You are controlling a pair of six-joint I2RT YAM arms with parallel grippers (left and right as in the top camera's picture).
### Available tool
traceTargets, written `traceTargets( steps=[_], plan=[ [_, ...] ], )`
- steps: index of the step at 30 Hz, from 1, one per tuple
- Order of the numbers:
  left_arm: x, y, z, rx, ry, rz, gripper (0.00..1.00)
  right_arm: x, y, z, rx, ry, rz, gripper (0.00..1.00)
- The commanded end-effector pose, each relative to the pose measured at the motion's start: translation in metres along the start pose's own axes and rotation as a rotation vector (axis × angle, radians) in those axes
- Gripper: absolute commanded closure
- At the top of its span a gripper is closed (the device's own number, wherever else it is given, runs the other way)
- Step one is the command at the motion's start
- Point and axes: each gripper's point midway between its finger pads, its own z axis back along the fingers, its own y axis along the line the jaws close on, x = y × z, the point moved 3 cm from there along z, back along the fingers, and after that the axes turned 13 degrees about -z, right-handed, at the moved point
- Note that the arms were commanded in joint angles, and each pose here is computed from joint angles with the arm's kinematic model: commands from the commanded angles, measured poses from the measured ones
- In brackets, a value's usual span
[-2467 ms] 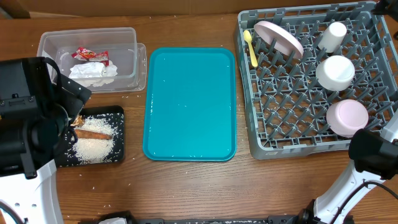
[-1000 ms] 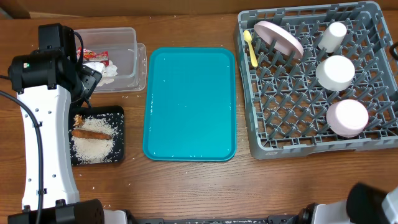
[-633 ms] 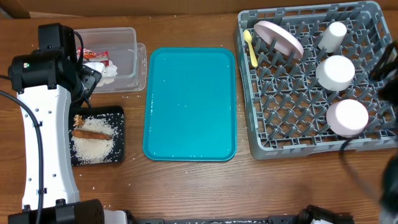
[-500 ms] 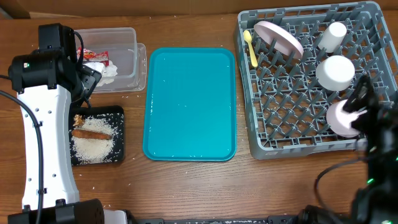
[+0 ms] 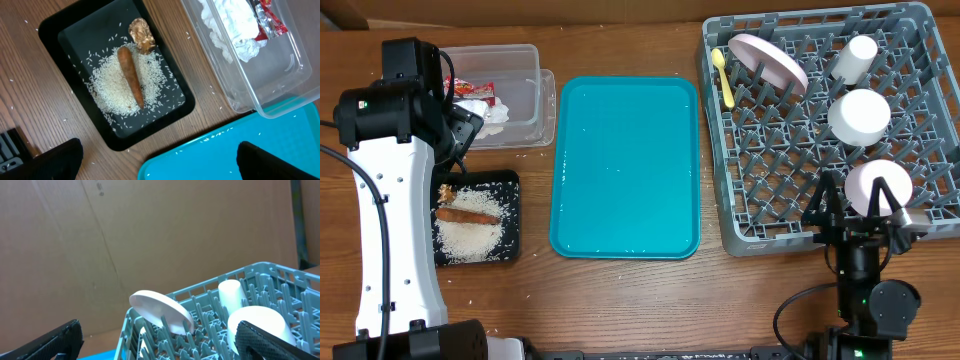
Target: Sort waste into correct bins and load items into the dishwasher
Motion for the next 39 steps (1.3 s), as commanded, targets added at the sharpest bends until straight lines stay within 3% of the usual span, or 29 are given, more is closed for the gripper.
traceTargets(
  steps=[1, 10, 20, 39],
  plan=[
    [0.000, 0.002, -0.004, 0.023, -0.002, 0.010, 0.00, -0.005, -0.003, 0.003, 0.014, -0.025, -0.007, 0.00],
    [0.000, 0.002, -0.004, 0.023, -0.002, 0.010, 0.00, -0.012, -0.009, 0.021, 0.025, -0.075, -0.004, 0.00],
    [0.000, 0.002, -0.004, 0.023, -0.002, 0.010, 0.00, -0.059, -0.039, 0.025, -0.137, 0.128, -0.003, 0.00],
    [0.000, 0.002, -0.004, 0.023, -0.002, 0.010, 0.00, -0.062, -0.035, 0.024, -0.118, 0.141, -0.005, 0.00]
  ],
)
